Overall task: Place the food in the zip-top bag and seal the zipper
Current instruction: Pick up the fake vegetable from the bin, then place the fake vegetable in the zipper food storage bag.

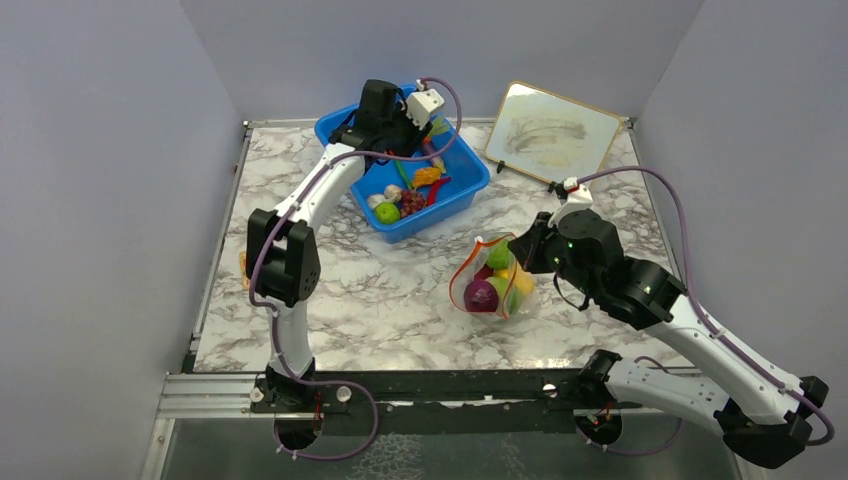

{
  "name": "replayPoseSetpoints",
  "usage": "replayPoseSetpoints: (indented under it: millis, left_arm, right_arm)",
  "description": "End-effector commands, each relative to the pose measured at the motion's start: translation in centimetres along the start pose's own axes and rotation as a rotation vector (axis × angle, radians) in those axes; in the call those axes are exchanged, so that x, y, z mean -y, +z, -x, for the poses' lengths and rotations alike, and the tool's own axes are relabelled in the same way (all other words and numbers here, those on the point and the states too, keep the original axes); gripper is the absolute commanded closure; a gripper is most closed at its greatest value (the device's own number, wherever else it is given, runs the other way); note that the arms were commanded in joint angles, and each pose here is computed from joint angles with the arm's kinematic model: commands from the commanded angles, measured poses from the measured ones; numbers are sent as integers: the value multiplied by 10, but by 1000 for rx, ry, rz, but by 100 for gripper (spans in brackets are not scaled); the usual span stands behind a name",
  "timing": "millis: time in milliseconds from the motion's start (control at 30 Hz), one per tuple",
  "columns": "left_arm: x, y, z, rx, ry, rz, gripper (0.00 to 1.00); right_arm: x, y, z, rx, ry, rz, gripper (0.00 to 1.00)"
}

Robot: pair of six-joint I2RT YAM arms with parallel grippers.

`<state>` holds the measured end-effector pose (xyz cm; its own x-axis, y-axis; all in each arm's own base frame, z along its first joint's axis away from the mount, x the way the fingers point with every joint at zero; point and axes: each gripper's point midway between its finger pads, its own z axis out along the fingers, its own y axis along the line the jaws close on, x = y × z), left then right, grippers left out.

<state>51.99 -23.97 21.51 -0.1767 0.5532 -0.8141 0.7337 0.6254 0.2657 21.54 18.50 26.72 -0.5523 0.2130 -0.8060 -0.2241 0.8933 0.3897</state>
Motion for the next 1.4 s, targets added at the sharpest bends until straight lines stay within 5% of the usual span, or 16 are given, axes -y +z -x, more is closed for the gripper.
replayPoseSetpoints:
  millis: [0,300,700,1133,1367]
  left_arm:
    - [21,-35,45,172,-230,-46,74]
    - [72,-114,92,467,-474,-221,74]
    - [143,-192,80,543,-623,-476,76]
    - [189,-247,56,580,-659,-579,75]
    - [225,-274,57,663,-542,-705,73]
  right_arm:
    - [-18,-1,14,51,50,77,99]
    - [-35,2,8,23,93,158,99]
    - [-55,2,5,-3,174,251,99]
    - [-55,18,-12,-47,217,239,99]
    - [-64,18,-6,-39,284,261,99]
